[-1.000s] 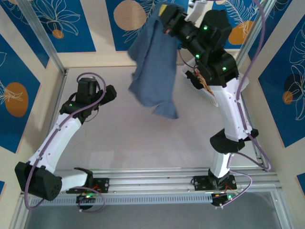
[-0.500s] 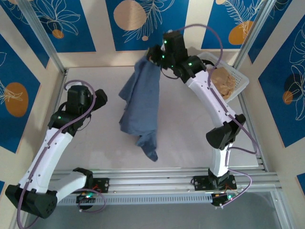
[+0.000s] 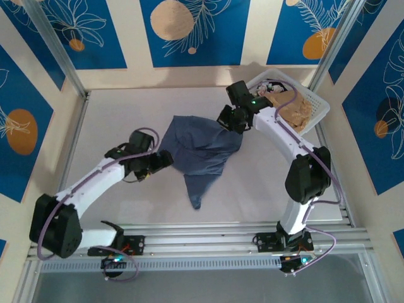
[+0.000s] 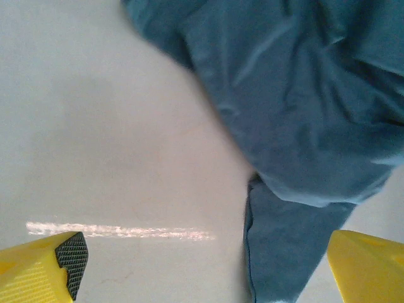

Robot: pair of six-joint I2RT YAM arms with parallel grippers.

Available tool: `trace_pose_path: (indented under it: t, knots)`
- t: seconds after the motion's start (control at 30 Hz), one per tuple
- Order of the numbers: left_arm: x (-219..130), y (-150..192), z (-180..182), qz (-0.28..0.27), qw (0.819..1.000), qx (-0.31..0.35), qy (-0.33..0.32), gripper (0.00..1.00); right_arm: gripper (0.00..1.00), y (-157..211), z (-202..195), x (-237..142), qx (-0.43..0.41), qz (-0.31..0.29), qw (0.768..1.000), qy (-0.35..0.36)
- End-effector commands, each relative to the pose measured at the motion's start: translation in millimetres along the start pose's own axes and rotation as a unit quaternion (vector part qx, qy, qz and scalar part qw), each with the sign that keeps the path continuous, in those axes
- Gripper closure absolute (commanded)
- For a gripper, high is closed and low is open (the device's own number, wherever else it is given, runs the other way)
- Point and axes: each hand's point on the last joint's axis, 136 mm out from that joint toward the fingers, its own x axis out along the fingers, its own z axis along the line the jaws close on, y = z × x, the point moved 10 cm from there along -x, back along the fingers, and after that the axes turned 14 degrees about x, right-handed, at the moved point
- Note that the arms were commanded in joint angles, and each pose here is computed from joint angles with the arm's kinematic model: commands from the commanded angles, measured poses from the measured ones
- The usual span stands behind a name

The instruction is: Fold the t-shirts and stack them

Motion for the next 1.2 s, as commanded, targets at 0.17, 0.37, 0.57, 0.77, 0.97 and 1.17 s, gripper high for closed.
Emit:
trace_pose_path:
  t: [0.17, 0.37, 0.57, 0.77, 0.97, 1.17]
  knots:
    - [61.2, -37.3, -14.2, -0.035, 0.993, -0.111, 0.005, 0.06, 1.0, 7.3, -23.0, -13.6, -0.01, 0.02, 1.0, 0.018]
    - [105.4, -46.9, -11.7, -0.004, 0.991, -0.127, -0.032, 0.35, 1.0, 7.1, -25.1, -18.8, -0.008, 0.029, 1.0, 0.009]
    - [106.8, -74.6, -20.8, -0.052, 0.99, -0.124, -0.045, 0.97, 1.0, 3.5, -17.1, -35.1, -0.028, 0.029, 0.999, -0.021]
    - [34.3, -106.8, -25.7, -0.142, 0.984, -0.088, -0.068, 1.0, 1.0, -0.3, 0.6, -69.5, -0.085, 0.012, 0.991, -0.103]
    - [-62.2, -123.1, -31.6, -0.235, 0.971, -0.015, -0.044, 1.0, 1.0, 2.5, 17.0, -116.8, -0.126, 0.013, 0.968, -0.217]
    - [-150.6, -115.3, -42.3, -0.323, 0.945, 0.052, -0.03, 1.0, 1.0, 18.8, 14.2, -161.6, -0.14, 0.023, 0.942, -0.303]
